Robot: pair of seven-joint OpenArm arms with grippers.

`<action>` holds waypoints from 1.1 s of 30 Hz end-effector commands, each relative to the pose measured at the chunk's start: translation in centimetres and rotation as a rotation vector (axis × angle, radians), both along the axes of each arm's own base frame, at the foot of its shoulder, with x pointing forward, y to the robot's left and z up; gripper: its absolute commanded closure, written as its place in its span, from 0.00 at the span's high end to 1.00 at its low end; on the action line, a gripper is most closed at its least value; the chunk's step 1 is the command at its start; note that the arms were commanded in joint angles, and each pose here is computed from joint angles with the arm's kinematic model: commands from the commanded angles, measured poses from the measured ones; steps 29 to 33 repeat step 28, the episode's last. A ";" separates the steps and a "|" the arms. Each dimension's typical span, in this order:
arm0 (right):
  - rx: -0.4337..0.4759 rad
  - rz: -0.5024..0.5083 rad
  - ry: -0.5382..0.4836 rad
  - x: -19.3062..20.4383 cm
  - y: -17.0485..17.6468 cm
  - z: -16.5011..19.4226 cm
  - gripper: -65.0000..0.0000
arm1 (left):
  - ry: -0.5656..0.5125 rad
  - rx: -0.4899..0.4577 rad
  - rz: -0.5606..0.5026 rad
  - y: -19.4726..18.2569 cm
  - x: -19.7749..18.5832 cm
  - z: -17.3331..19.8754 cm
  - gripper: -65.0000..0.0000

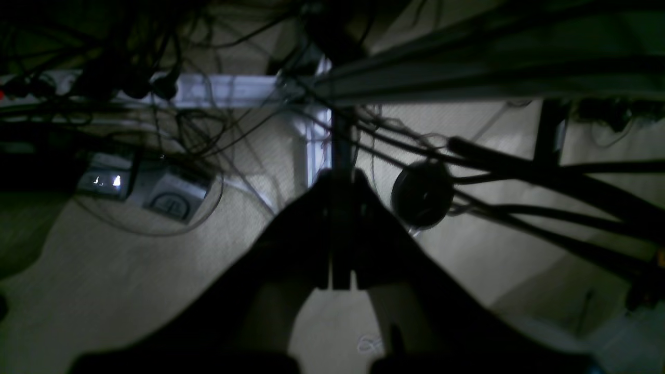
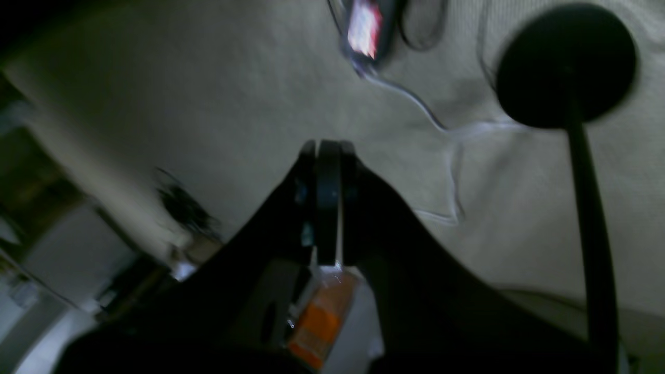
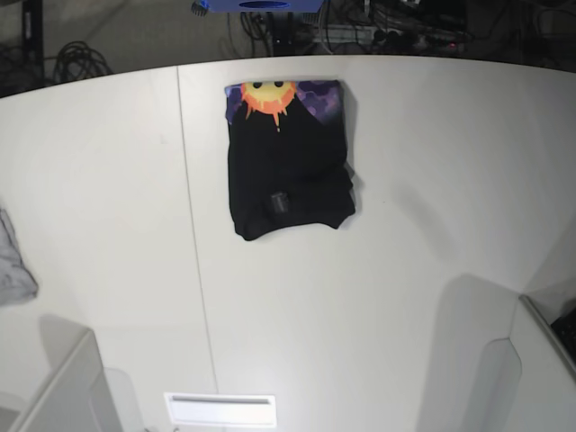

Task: Fold the T-shirt properly

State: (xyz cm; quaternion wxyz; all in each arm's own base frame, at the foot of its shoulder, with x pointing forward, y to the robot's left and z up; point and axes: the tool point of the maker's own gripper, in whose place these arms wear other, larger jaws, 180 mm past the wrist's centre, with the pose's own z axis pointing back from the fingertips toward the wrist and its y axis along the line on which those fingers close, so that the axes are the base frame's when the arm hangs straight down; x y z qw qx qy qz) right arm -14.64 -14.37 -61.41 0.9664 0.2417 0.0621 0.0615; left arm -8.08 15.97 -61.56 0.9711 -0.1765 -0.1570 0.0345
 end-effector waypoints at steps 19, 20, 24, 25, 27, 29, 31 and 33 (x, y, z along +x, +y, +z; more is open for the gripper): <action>-0.086 -0.031 -0.092 3.1 5.2 -2.2 0.00 | 0.075 0.000 -0.068 0.0 3.1 -1.5 0.00; -0.086 -0.031 -0.092 3.1 5.2 -2.2 0.00 | 0.065 -0.001 -0.070 -0.1 3.5 -1.5 0.00; -0.087 -0.032 -0.096 3.4 5.1 -2.2 0.00 | 0.041 -0.003 -0.068 -0.3 4.0 -1.3 0.00; -0.087 -0.032 -0.096 3.4 5.1 -2.2 0.00 | 0.044 -0.003 -0.068 -0.3 3.9 -1.4 0.00; -0.087 -0.032 -0.105 3.9 5.1 -2.3 0.00 | 0.041 -0.003 -0.079 -0.3 4.1 -1.4 0.00; -0.087 -0.032 -0.108 4.1 5.1 -2.4 0.00 | 0.039 -0.005 -0.079 -0.4 4.2 -1.4 0.00; -0.087 -0.032 -0.108 4.1 5.1 -2.4 0.00 | 0.039 -0.005 -0.079 -0.4 4.2 -1.4 0.00; -0.087 -0.032 -0.108 4.1 5.1 -2.4 0.00 | 0.039 -0.005 -0.079 -0.4 4.2 -1.4 0.00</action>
